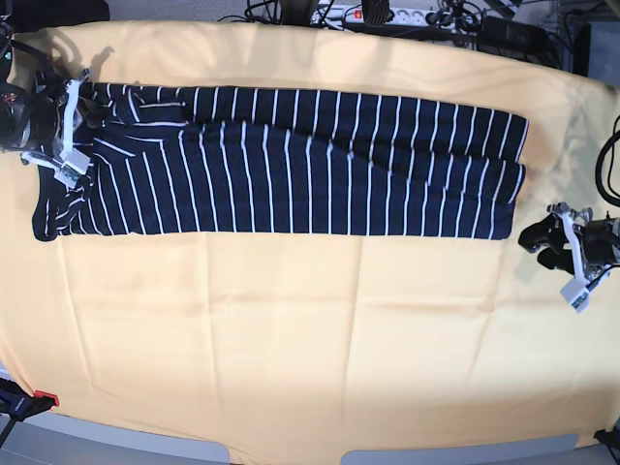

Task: Fold the T-shirt properly
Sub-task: 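Fold the sleeve-side edge inward with the right gripper, then grasp the opposite end of the folded strip with the left gripper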

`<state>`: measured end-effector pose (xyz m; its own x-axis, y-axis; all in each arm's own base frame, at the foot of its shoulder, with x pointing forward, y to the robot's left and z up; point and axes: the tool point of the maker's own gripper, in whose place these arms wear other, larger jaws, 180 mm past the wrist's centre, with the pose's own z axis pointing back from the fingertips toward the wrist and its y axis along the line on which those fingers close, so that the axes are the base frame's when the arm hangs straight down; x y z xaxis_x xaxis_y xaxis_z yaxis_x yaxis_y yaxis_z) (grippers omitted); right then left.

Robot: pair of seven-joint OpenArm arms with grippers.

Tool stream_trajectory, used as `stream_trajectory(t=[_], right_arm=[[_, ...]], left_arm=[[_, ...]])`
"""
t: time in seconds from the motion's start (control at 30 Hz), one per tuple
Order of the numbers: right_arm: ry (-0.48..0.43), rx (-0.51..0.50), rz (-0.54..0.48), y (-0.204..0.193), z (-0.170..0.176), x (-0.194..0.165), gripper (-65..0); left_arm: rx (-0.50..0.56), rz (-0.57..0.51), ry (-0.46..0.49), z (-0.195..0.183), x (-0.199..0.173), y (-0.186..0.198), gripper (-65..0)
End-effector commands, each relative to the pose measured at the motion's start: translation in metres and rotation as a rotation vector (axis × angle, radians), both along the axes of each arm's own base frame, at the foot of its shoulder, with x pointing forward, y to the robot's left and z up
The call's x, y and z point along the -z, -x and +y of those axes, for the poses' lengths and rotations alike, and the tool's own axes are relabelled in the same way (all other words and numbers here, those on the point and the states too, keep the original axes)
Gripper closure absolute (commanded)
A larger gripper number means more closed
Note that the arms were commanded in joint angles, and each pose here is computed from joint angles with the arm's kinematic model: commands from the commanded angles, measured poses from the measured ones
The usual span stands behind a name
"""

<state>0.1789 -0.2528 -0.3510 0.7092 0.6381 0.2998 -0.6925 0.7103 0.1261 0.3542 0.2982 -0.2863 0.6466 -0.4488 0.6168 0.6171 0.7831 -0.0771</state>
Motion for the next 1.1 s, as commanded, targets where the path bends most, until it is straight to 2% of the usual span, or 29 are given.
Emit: stream_trajectory(t=[0.0,0.13,0.27,0.33,0.4,0.5,0.6,0.77,0.9,1.0,1.07], right_arm=[[0.033,-0.007,-0.025,-0.007,-0.008,-0.008,0.0],[-0.015,-0.008,-0.024,-0.006,0.000,-0.011,-1.6],[-0.081,-0.024,-0.019,-0.005,0.012,-0.018,-27.1],[-0.107,-0.063,-0.011,-0.001,0.021,-0.027,-31.1],[-0.145,-0.115,-0.047,-0.004,0.034,-0.045,-31.1],[-0.154,-0.178,-0.141,-0.011,0.045,-0.074,-31.1],[-0.170,-0.164,-0.263,-0.026,0.046,-0.100,-31.1],[-0.315,-0.014,-0.474,-0.055,0.056,-0.117,-31.1],[-0.395,0.161,-0.503,-0.065,0.057,-0.090,-30.6],[-0.351,0.272,-0.482,-0.068,0.040,-0.057,-22.8],[-0.342,0.333,-0.464,-0.068,0.032,-0.039,-13.8]], left_arm=[[-0.013,-0.065,0.002,0.009,-0.025,-0.010,-34.7],[-0.030,-0.084,-0.001,0.016,-0.034,-0.012,-34.7],[-0.042,-0.087,-0.005,0.024,-0.040,-0.010,-34.7],[-0.047,-0.088,-0.015,0.028,-0.042,-0.009,-34.7],[-0.053,-0.090,-0.029,0.034,-0.046,-0.008,-34.7],[-0.068,-0.108,-0.042,0.043,-0.055,-0.009,-34.7],[-0.142,-0.165,-0.012,0.053,-0.078,-0.019,-34.7],[-0.301,-0.273,0.137,0.078,-0.126,-0.032,-34.7],[-0.353,-0.219,0.287,0.091,-0.138,-0.020,-34.7],[-0.400,-0.202,0.330,0.107,-0.135,-0.014,-34.7],[-0.457,-0.180,0.344,0.121,-0.125,-0.010,-34.7]])
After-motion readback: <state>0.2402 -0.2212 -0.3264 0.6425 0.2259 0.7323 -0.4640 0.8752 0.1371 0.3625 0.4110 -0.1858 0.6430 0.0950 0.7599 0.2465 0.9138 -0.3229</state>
